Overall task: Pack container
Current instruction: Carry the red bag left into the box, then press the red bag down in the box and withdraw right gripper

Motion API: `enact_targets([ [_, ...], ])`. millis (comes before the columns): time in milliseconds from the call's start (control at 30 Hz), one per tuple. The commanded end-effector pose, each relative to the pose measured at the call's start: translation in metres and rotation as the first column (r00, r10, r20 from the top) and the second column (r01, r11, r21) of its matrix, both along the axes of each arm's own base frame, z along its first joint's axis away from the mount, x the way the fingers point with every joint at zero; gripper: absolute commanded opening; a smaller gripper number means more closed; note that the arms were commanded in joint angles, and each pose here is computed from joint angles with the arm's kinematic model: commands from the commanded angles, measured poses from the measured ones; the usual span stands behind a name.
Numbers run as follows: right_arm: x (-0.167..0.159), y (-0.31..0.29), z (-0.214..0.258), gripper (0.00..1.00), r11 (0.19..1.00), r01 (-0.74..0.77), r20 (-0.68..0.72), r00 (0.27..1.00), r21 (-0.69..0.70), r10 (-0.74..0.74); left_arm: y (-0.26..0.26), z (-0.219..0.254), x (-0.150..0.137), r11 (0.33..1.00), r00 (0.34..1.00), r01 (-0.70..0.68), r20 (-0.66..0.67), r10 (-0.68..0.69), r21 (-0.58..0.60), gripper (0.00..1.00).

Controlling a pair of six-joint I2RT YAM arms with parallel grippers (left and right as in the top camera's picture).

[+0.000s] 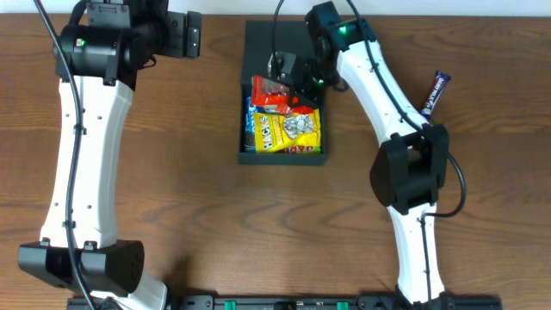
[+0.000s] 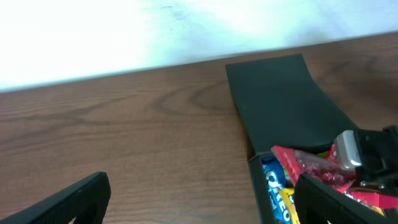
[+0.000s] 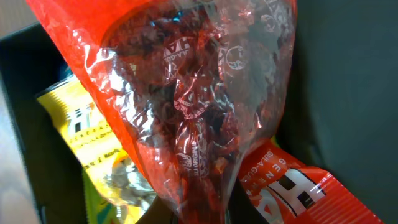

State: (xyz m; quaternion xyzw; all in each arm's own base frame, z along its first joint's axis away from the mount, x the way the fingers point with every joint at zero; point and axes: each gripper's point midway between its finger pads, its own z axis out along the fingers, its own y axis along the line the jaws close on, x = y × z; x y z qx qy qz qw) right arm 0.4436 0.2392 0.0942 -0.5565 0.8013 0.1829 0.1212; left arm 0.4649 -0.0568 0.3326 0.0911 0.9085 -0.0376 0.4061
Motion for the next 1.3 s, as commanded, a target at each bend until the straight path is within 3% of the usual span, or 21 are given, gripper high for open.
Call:
enact_targets([
  [0,-0.008,0.010,-0.004,0.01,0.999,-0.033,-0.024,0.999,0.023,0.034,0.003,0.009,-0.002,1.000,1.000,0.005,0.024,-0.005,0.014,0.95],
  [67,-0.005,0.006,-0.008,0.20,1.000,-0.010,-0.022,1.000,-0.007,0.010,0.003,0.009,-0.002,1.000,1.000,0.005,0.024,-0.005,0.014,0.95],
  [100,-0.001,0.001,-0.009,0.53,0.999,0.013,-0.014,1.000,-0.035,-0.014,0.003,0.009,-0.002,1.000,1.000,0.005,0.024,-0.005,0.014,0.95],
  [167,0.003,-0.007,-0.007,0.73,0.996,0.058,0.003,0.998,-0.074,-0.058,0.003,0.009,-0.002,1.000,1.000,0.004,0.024,-0.005,0.015,0.95],
  [267,0.007,-0.011,0.019,0.84,0.991,0.117,0.045,0.993,-0.070,-0.114,0.003,0.009,-0.002,1.000,1.000,0.005,0.025,-0.005,0.015,0.95],
  [367,0.006,-0.009,0.060,0.86,0.993,0.117,0.124,0.986,-0.022,-0.113,0.003,0.009,-0.002,1.000,1.000,0.005,0.024,-0.005,0.015,0.95],
  [400,0.005,-0.006,0.075,0.80,0.994,0.110,0.151,0.982,0.009,-0.110,0.003,0.009,-0.002,1.000,1.000,0.005,0.025,-0.005,0.015,0.95],
  [433,0.004,-0.002,0.084,0.63,0.994,0.102,0.159,0.981,0.037,-0.107,0.003,0.009,-0.002,1.000,1.000,0.005,0.025,-0.005,0.014,0.95],
  [467,0.002,0.005,0.093,0.30,0.993,0.085,0.159,0.982,0.084,-0.098,0.003,0.009,-0.002,1.000,1.000,0.005,0.025,-0.005,0.015,0.95],
  [500,0.000,0.012,0.098,0.06,0.989,0.068,0.150,0.985,0.130,-0.088,0.003,0.009,-0.002,1.000,1.000,0.005,0.025,-0.005,0.014,0.95],
  [533,-0.003,0.017,0.102,0.01,0.985,0.055,0.138,0.987,0.165,-0.078,0.003,0.010,-0.002,1.000,1.000,0.005,0.026,-0.005,0.014,0.95],
  [733,-0.009,0.041,0.057,0.01,0.974,0.032,-0.009,0.999,0.225,-0.031,0.003,0.010,-0.002,1.000,1.000,0.005,0.029,-0.005,0.013,0.95],
  [933,-0.015,0.051,-0.007,0.01,0.979,0.067,-0.164,0.986,0.191,-0.036,0.003,0.010,-0.001,1.000,1.000,0.005,0.029,-0.005,0.013,0.95],
  [1100,-0.009,0.032,-0.052,0.01,0.987,0.160,-0.208,0.966,0.029,-0.151,0.003,0.010,-0.001,1.000,1.000,0.005,0.028,-0.005,0.014,0.95],
  [1267,0.000,0.012,-0.058,0.01,0.970,0.224,-0.154,0.960,-0.090,-0.236,0.003,0.010,-0.001,1.000,1.000,0.005,0.028,-0.005,0.014,0.95],
])
